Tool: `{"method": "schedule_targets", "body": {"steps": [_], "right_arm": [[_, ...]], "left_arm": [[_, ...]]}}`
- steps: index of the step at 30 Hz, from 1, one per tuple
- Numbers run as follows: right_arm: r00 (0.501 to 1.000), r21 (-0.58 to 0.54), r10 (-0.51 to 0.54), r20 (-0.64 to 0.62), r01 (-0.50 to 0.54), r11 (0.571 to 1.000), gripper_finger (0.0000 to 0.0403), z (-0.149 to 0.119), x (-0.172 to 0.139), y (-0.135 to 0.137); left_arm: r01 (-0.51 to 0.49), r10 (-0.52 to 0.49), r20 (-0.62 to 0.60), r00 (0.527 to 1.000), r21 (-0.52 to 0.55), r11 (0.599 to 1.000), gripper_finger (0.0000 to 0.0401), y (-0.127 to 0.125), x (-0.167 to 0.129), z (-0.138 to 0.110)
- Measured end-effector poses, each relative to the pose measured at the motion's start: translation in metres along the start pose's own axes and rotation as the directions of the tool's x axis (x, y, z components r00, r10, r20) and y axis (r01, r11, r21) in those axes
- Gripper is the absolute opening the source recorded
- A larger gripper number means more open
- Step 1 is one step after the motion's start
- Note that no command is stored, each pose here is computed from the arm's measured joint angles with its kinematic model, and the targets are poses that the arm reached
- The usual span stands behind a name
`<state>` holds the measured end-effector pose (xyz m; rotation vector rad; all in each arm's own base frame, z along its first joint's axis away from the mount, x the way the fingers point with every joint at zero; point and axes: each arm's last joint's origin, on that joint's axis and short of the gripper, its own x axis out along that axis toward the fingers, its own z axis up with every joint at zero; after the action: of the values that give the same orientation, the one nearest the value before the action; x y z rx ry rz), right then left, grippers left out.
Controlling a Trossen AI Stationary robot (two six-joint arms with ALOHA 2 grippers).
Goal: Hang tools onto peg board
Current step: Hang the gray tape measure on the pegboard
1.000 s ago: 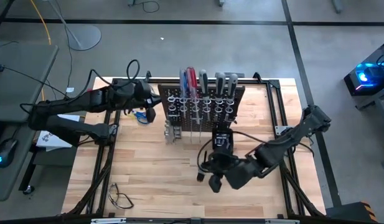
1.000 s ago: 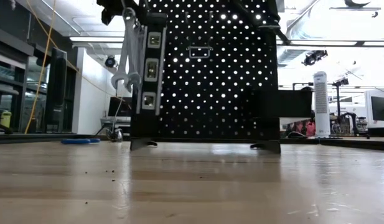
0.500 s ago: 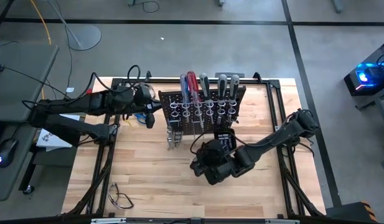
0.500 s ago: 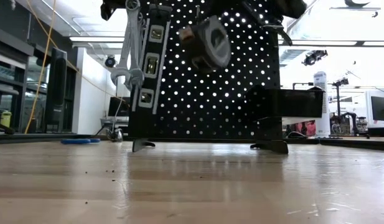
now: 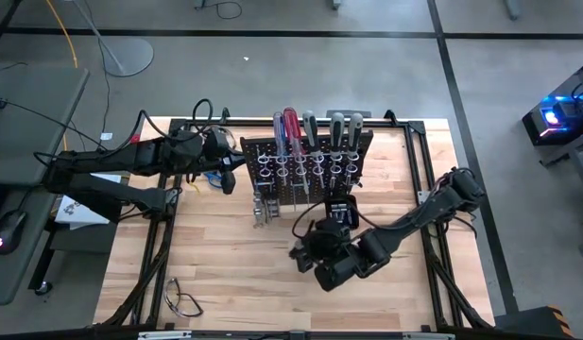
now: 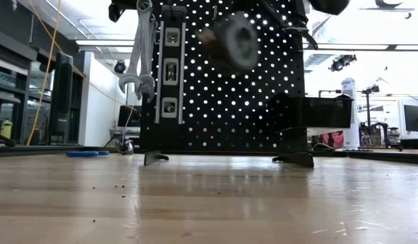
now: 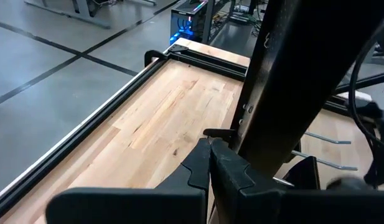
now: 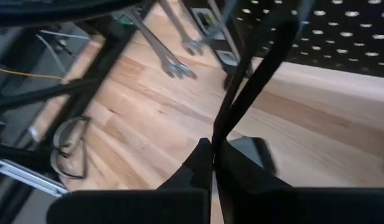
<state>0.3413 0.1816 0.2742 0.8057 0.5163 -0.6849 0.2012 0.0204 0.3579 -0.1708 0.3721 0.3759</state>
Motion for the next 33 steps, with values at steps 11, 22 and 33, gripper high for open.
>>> {"method": "schedule_targets", "body": {"steps": [11,22,33], "right_arm": [[1.000,0.021,0.013,-0.009,-0.012,1.000,0.0000,-0.005,0.014,0.004],[1.000,0.070,-0.012,-0.029,0.014,0.997,0.0000,-0.005,0.015,0.001],[0.999,0.105,-0.031,-0.027,0.034,0.994,0.0000,0.003,0.024,-0.001]], "left_arm": [[-0.001,0.001,0.000,1.000,-0.047,0.999,0.0000,0.000,0.000,0.000],[0.002,-0.002,-0.004,1.000,-0.098,0.995,0.0000,0.000,0.000,0.000],[-0.001,0.000,-0.013,1.000,-0.078,0.997,0.0000,0.000,0.000,-0.001]]}}
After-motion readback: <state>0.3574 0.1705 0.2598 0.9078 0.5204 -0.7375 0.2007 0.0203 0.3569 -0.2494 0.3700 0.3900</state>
